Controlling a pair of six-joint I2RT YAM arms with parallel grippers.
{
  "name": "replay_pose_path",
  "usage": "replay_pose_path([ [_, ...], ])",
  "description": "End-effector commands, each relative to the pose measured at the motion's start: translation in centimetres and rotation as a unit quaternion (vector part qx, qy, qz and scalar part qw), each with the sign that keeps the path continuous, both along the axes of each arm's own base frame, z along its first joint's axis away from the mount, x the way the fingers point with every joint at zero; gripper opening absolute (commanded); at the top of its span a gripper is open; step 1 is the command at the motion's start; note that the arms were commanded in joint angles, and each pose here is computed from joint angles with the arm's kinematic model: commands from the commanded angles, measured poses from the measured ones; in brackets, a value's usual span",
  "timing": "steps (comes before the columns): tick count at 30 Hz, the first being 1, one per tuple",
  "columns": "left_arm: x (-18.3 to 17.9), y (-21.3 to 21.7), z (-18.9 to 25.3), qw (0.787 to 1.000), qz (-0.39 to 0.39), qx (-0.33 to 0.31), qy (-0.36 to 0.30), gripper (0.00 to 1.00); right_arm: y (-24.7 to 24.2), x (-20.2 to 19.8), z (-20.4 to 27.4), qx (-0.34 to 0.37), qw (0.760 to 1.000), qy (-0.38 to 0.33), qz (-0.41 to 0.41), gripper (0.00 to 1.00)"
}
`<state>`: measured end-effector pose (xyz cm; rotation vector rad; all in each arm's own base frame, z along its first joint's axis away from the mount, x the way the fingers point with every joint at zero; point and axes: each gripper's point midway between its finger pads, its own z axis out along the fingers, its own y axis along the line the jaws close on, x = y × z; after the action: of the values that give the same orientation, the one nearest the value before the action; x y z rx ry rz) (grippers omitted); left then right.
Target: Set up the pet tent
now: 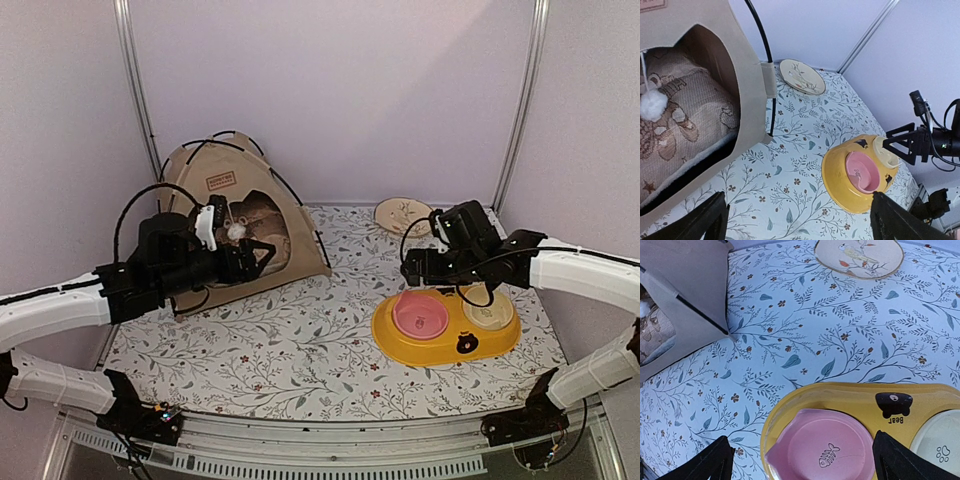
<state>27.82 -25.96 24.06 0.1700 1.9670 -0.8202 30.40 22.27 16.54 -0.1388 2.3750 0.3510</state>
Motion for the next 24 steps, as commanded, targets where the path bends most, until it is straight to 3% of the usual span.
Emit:
replay_pose_path([
  [1, 0.7, 2.7, 1.4, 0.999, 0.031, -0.011, -0.03, 0.99, -3.0, 1.4, 1.4, 0.027, 0.998, -0.038, -0.031, 0.99],
  [10, 2.1, 8.7, 2.2, 0.992, 0.114, 0.034, -0.051, 0.99, -12.9, 3.8, 2.9, 0.068, 0.975, -0.149, -0.15, 0.99],
  [17, 1.2, 13.7, 4.7, 0.975, 0.184, 0.071, -0.107, 0.99, -19.7, 4.2, 2.5, 0.018, 0.947, -0.251, -0.199, 0.99],
  [24, 1.9, 17.7, 3.6, 0.959, 0.225, 0.128, -0.119, 0.99, -26.1, 5.7, 0.4, -0.009, 0.921, -0.288, -0.261, 0.99],
])
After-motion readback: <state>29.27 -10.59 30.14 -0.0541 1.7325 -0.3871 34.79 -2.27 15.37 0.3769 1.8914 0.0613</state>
